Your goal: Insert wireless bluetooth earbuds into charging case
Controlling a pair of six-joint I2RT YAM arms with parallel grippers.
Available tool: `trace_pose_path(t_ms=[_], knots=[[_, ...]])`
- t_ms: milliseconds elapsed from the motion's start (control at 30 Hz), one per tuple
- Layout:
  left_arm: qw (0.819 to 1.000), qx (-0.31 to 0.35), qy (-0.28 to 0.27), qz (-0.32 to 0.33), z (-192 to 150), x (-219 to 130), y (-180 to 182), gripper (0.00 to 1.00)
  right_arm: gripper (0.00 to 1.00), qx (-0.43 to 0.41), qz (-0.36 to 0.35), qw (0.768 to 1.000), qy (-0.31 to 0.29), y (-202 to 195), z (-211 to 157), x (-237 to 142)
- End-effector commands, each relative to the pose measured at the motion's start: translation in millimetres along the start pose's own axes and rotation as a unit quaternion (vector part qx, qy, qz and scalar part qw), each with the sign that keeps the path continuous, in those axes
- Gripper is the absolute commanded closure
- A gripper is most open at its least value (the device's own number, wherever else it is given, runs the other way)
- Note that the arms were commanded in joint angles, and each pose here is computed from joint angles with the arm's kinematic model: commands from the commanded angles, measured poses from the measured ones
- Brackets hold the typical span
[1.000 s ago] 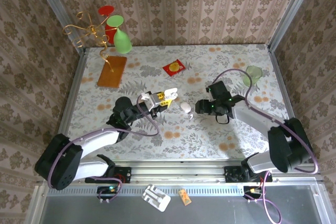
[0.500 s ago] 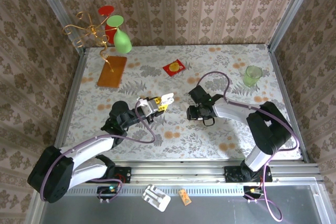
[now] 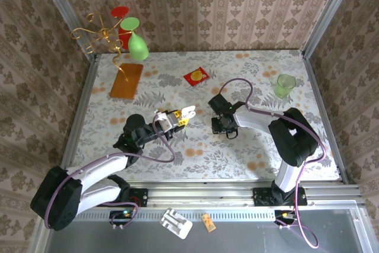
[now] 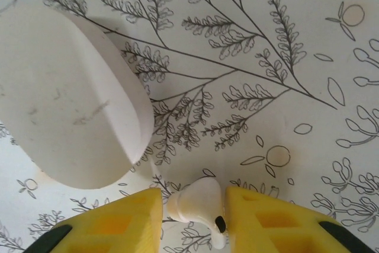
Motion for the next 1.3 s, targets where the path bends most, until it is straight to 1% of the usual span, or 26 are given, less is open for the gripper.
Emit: trace_pose_path(t_ms=[0, 67, 133, 167, 267, 333, 433, 533, 567, 633, 733, 867, 1000, 1267], knots=[[1.0, 0.017, -0.01, 0.002, 4, -3, -2, 1.0, 0.67, -0.019, -0.034, 0.999, 0.014, -7, -2, -2], [1.0, 0.018, -0.01, 0.002, 5, -3, -2, 1.0, 0.68, -0.03, -0.044, 0.998, 0.027, -10, -6, -2], [1.0, 0.018, -0.01, 0.002, 5, -2, -2, 1.0, 0.71, -0.041, -0.045, 0.998, 0.031, -10, -7, -1], [1.0, 0.017, -0.009, 0.001, 5, -2, -2, 1.0, 0.73, -0.049, -0.043, 0.997, 0.031, -10, -7, -1], [1.0, 0.017, -0.01, 0.0, 5, -2, -2, 1.0, 0.73, -0.086, -0.028, 0.995, 0.037, -6, -8, -2], [1.0, 0.017, -0.01, 0.0, 5, -2, -2, 1.0, 0.72, -0.117, -0.008, 0.992, 0.046, -1, -10, -4], [1.0, 0.016, -0.01, -0.002, 5, -2, -3, 1.0, 0.7, -0.176, 0.043, 0.981, 0.064, 10, -16, -8], [1.0, 0.015, -0.009, -0.002, 5, -2, -3, 1.0, 0.69, -0.201, 0.059, 0.976, 0.066, 13, -18, -15], [1.0, 0.015, -0.009, -0.002, 5, -2, -3, 1.0, 0.67, -0.203, 0.064, 0.975, 0.065, 14, -18, -16], [1.0, 0.015, -0.009, -0.003, 5, -2, -3, 1.0, 0.58, -0.199, 0.075, 0.975, 0.057, 15, -16, -20], [1.0, 0.015, -0.01, -0.003, 6, -1, -3, 1.0, 0.57, -0.173, 0.083, 0.981, 0.037, 15, -11, -26], [1.0, 0.014, -0.009, -0.004, 6, 0, -3, 1.0, 0.61, -0.132, 0.062, 0.989, 0.016, 6, -5, -30], [1.0, 0.013, -0.006, -0.005, 5, 0, -3, 1.0, 0.67, -0.106, 0.029, 0.994, 0.017, -8, -9, -30], [1.0, 0.012, -0.007, -0.009, 4, 4, -3, 1.0, 0.76, -0.086, 0.02, 0.996, 0.034, -20, -14, -21]])
Point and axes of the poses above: each hand's point on the last joint's axis, 136 mm out from that joint toward the fingers, its own x axis out along the fingers, its own y axis along the line the jaws close on, z = x × y, the point moved 4 cm from there along -x, back along the fingers, and after that the axes turned 9 degrees about -x, right-handed, at the moved point
